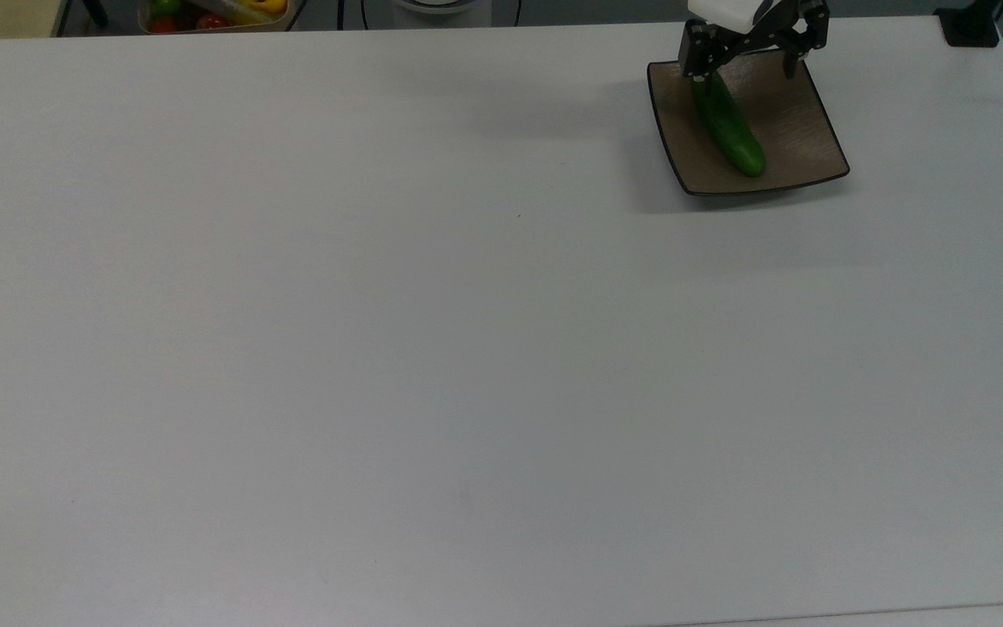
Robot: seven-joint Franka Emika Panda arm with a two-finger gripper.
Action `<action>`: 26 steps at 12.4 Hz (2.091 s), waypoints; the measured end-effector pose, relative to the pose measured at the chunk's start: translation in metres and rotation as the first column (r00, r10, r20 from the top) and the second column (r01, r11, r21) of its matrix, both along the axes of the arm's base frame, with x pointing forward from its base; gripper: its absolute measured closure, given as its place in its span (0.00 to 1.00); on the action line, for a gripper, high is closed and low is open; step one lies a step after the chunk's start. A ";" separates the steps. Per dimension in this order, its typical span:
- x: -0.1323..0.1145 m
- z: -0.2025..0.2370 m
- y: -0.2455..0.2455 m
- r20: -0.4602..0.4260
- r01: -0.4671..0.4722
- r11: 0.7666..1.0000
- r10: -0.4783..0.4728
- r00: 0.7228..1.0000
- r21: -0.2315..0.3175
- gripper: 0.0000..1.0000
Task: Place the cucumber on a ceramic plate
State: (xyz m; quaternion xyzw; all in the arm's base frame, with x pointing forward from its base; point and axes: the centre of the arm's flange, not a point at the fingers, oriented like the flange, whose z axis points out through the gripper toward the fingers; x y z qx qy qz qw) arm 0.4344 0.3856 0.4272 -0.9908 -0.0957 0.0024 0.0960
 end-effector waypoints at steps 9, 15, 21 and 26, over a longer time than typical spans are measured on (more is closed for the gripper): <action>0.064 0.106 -0.093 0.075 0.141 0.987 -0.136 0.988 -0.072 0.00; 0.093 0.176 -0.231 0.082 0.344 0.930 -0.336 0.938 -0.129 0.00; 0.094 0.194 -0.322 0.080 0.232 0.961 -0.222 0.972 -0.148 0.00; 0.103 0.189 -0.341 0.109 0.034 0.987 -0.016 0.994 -0.160 0.00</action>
